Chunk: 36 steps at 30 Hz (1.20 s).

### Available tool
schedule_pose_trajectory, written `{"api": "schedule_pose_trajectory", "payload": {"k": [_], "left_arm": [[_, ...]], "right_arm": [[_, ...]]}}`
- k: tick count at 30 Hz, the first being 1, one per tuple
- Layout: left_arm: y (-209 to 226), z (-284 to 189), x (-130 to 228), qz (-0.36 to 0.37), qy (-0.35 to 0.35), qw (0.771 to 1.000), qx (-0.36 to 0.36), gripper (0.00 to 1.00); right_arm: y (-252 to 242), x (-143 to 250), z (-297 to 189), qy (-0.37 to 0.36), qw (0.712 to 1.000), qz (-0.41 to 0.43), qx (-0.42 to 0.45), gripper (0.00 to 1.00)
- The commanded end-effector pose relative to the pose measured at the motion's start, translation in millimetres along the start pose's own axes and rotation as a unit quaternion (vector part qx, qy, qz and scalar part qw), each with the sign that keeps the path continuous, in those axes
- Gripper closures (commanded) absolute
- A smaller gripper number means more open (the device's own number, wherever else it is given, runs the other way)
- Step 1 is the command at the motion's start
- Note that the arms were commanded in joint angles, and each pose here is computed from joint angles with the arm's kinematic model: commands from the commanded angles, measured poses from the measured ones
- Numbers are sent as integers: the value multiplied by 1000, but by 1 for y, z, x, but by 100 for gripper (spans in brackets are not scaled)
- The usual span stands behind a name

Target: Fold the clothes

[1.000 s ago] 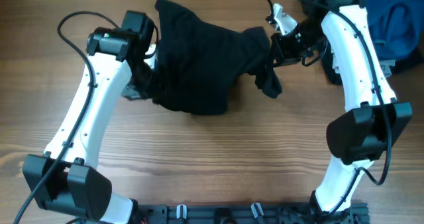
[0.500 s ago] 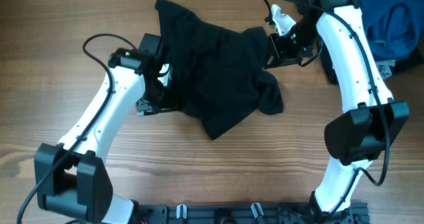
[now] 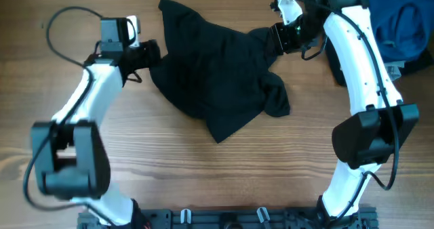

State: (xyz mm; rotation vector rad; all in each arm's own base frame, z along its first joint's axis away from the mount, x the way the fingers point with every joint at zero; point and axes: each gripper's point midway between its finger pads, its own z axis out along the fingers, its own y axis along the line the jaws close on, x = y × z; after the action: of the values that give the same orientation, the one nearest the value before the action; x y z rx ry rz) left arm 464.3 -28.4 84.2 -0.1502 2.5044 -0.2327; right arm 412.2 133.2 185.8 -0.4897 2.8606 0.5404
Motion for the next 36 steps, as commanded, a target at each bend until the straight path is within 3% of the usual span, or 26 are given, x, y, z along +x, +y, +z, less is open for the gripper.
{"api": "schedule_pose_trajectory", "payload": {"k": [1,7,9,10,11,12,16,19,23,25,28,29,33,36], "left_arm": [[5,39,28,19,45,999,12,19],[0,60,45,14,68,997,38,22],[-9,60,44,12,67,996,64,47],[-12,59,44,9,68,995,74,76],[-13,59,45,3,69,995,76,89],[-13,59,46,-5,71,994,77,96],[-9,50,42,-21,73,995,72,96],[3,15,19,-47,56,996,54,96],[54,-74,-5,-87,6,994,-64,96],[77,-110,1,-103,6,988,-114,96],[88,-126,29,-121,55,982,-134,96],[89,-126,38,-124,72,980,-136,93],[89,-128,56,-128,109,976,-141,64],[89,-129,58,-128,113,975,-143,53]], "right_arm": [[3,-1,-9,-11,1000,-5,4,48],[3,-1,-9,-11,1000,-3,4,48],[3,-1,-9,-11,1000,-3,4,48],[3,-1,-9,-11,1000,-3,4,48],[3,-1,-9,-11,1000,-3,4,48],[3,-1,-9,-11,1000,-3,4,48],[3,-1,-9,-11,1000,-3,4,48],[3,-1,-9,-11,1000,-4,4,47],[3,-1,-9,-12,1000,-4,5,46],[3,-3,-9,-16,1000,-5,5,45],[3,-4,-10,-18,1000,-6,5,44],[3,-4,-10,-17,1000,-6,5,44],[3,-5,-10,-19,1000,-8,5,41],[2,-5,-10,-20,1000,-8,6,40]]}}
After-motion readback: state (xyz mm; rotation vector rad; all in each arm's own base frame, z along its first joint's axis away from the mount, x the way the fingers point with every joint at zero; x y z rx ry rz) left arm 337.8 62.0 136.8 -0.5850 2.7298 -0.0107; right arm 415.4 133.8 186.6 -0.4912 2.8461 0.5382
